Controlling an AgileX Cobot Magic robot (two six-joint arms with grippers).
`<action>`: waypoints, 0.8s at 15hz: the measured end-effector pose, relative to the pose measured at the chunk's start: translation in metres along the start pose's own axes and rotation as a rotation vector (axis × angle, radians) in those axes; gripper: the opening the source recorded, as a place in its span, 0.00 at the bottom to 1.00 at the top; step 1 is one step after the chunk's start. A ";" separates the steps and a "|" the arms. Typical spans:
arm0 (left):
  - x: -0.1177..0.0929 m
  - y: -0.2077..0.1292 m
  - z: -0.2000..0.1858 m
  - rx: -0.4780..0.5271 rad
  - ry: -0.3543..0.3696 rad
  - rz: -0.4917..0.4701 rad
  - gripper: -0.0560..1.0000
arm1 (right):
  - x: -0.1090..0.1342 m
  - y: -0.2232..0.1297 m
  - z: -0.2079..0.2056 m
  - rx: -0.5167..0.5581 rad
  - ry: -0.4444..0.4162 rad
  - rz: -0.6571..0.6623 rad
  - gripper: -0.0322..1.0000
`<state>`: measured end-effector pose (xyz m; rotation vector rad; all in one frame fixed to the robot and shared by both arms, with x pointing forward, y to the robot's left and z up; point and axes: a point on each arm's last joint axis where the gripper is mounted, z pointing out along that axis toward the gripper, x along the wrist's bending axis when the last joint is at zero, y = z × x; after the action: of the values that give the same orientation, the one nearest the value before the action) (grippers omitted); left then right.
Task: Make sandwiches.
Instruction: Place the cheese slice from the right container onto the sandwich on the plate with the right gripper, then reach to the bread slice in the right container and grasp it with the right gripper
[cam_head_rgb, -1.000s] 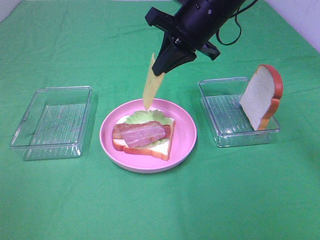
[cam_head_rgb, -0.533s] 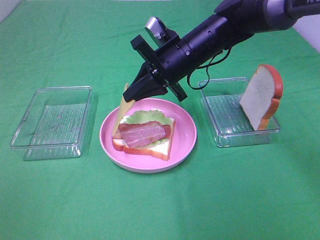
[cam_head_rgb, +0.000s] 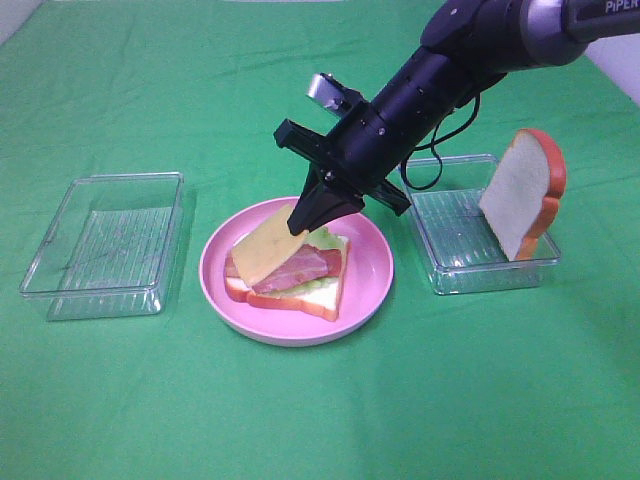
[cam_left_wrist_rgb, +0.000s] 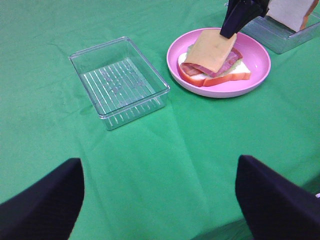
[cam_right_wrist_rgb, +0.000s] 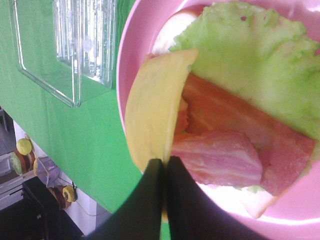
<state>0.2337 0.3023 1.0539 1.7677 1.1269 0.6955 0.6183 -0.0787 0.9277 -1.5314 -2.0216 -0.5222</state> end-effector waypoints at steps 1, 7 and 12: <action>0.000 0.000 0.000 0.000 0.000 0.000 0.79 | -0.001 0.001 0.000 -0.007 -0.006 0.000 0.10; 0.000 0.000 0.000 0.000 0.000 0.000 0.79 | -0.002 0.004 0.000 -0.049 -0.025 0.026 0.59; 0.000 0.000 0.000 0.000 0.000 0.000 0.79 | 0.013 0.001 -0.030 -0.133 -0.105 -0.048 0.61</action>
<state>0.2337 0.3023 1.0539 1.7677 1.1269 0.6955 0.6226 -0.0869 0.9596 -1.6216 -2.1456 -0.6185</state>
